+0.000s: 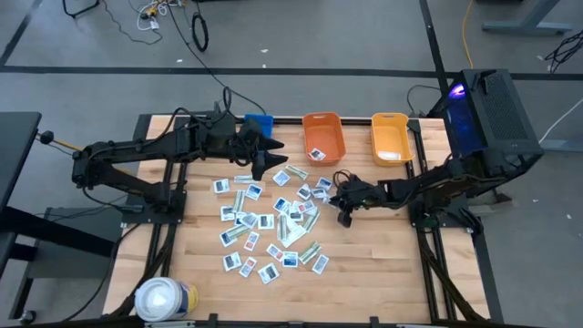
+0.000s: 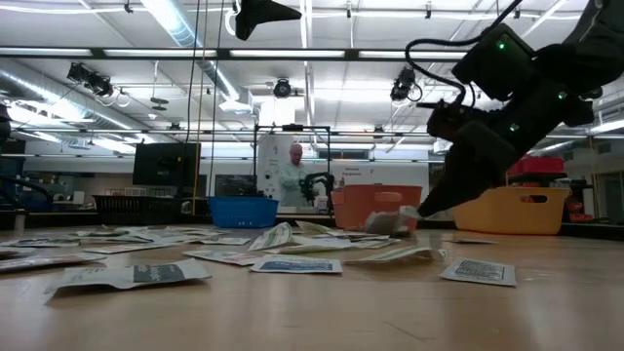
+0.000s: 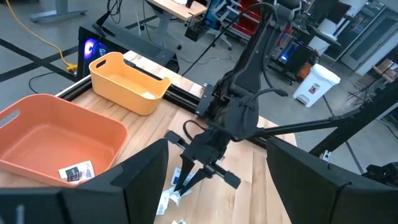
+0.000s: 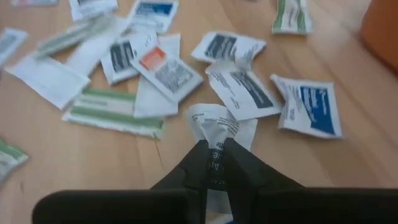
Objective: Pick & Place First Aid Supplies
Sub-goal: Put the towelette pack into the orange bin, then put the alcohol pad into the black bin
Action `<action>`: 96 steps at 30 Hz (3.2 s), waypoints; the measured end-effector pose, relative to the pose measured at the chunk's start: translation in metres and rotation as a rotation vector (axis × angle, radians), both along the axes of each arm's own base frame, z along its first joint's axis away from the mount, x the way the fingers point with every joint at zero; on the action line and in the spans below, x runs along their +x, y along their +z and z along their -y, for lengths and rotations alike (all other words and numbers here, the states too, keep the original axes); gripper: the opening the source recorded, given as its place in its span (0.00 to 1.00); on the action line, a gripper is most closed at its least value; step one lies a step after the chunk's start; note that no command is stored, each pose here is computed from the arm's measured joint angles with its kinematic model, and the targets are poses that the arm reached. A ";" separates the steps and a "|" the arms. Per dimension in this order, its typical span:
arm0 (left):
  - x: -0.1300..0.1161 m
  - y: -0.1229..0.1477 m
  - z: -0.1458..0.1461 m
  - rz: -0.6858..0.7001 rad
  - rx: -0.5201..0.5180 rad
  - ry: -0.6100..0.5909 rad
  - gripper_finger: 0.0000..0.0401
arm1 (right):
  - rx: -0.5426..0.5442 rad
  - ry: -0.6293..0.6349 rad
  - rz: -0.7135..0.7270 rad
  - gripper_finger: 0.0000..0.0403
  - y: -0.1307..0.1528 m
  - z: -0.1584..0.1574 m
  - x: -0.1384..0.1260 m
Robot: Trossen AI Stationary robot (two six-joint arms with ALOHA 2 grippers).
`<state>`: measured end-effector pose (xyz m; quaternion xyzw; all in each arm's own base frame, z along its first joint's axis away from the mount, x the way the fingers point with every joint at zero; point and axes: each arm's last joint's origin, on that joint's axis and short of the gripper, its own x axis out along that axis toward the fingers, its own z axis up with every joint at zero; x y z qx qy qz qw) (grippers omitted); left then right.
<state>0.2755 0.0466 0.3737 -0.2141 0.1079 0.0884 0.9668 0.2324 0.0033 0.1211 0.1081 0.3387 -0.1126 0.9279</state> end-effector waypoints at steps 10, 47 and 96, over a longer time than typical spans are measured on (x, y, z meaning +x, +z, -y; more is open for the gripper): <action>0.000 0.000 0.000 0.003 0.001 0.000 0.68 | 0.000 -0.007 0.146 0.11 0.029 0.000 -0.004; -0.006 0.007 -0.031 0.065 0.026 0.150 0.68 | -0.299 -0.423 0.361 0.11 0.148 0.122 0.016; -0.007 0.006 -0.033 0.064 0.022 0.260 0.68 | -0.187 -0.269 0.129 0.58 0.071 0.161 0.039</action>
